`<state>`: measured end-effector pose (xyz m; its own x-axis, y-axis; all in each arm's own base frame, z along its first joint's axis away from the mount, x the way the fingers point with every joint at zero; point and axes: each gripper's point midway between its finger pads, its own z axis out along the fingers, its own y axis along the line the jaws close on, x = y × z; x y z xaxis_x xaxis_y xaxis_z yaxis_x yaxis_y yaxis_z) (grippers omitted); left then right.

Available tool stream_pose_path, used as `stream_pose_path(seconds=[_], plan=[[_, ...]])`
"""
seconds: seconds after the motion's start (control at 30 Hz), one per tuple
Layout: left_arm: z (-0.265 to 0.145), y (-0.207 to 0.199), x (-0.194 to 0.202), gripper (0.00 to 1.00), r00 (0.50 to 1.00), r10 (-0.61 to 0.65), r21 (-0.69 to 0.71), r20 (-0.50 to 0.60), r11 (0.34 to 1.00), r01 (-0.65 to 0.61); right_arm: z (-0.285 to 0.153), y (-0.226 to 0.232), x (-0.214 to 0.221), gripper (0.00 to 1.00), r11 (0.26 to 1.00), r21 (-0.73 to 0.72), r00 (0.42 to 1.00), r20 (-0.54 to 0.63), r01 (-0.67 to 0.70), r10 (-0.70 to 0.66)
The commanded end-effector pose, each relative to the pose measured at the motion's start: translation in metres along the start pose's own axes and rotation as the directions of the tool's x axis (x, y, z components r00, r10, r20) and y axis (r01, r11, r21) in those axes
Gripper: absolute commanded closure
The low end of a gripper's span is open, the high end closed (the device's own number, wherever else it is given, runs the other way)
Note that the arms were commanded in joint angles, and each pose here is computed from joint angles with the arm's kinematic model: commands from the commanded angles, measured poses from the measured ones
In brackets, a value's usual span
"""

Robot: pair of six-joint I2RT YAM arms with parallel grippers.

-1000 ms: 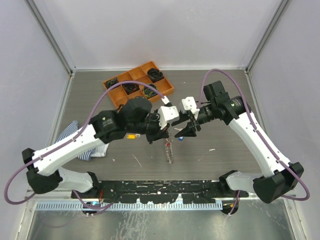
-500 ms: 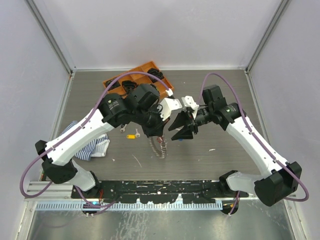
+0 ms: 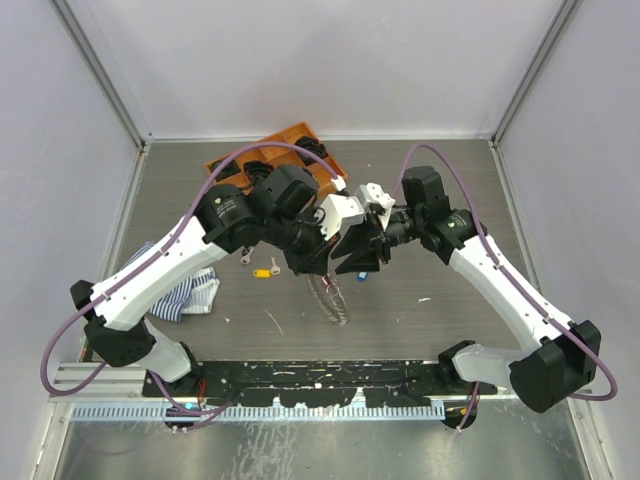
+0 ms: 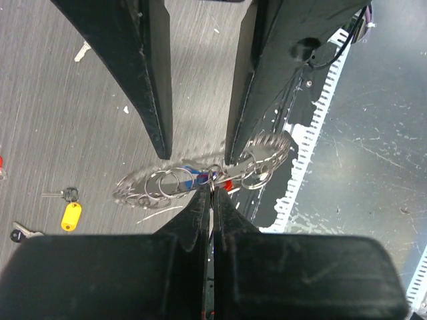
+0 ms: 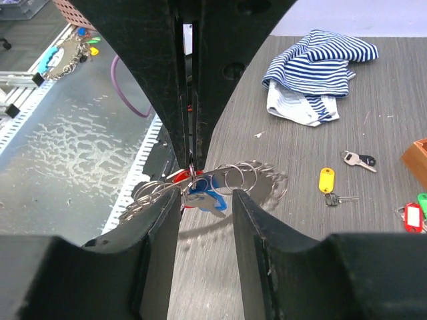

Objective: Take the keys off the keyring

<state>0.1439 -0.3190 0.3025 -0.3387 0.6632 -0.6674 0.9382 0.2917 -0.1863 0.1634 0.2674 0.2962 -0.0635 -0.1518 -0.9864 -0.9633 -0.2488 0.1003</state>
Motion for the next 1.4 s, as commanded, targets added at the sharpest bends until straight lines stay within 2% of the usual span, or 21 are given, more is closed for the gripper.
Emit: stream_pose_path(seconds=[0.0, 0.23, 0.6, 0.9, 1.13, 1.37], plan=[[-0.014, -0.008, -0.025, 1.0, 0.995, 0.01, 0.029, 0.103, 0.999, -0.013, 0.005, 0.006, -0.009, 0.59, 0.999, -0.034, 1.0, 0.029, 0.003, -0.002], [-0.014, -0.008, -0.028, 1.0, 0.993, 0.011, 0.031, 0.122, 0.999, -0.015, 0.009, 0.013, -0.009, 0.65, 0.997, -0.07, 0.999, 0.039, -0.014, 0.017], [-0.015, -0.006, -0.026, 1.0, 0.984, -0.009, 0.021, 0.177, 1.0, 0.005, 0.002, 0.013, -0.024, 0.65, 0.997, -0.069, 0.997, 0.064, -0.039, 0.043], [-0.021, -0.005, -0.027, 1.0, 0.973, -0.018, 0.011, 0.229, 1.0, 0.015, 0.002, 0.012, -0.02, 0.67, 0.996, -0.067, 0.996, 0.064, -0.057, 0.061], [-0.024, -0.005, -0.029, 1.0, 0.965, -0.018, 0.008, 0.26, 1.0, 0.016, 0.002, 0.013, -0.019, 0.65, 0.995, -0.069, 0.994, 0.068, -0.076, 0.08], [-0.023, -0.005, -0.032, 1.0, 0.962, -0.016, 0.01, 0.273, 1.0, 0.014, 0.005, 0.013, -0.018, 0.72, 0.993, -0.082, 0.994, 0.068, -0.083, 0.089]])
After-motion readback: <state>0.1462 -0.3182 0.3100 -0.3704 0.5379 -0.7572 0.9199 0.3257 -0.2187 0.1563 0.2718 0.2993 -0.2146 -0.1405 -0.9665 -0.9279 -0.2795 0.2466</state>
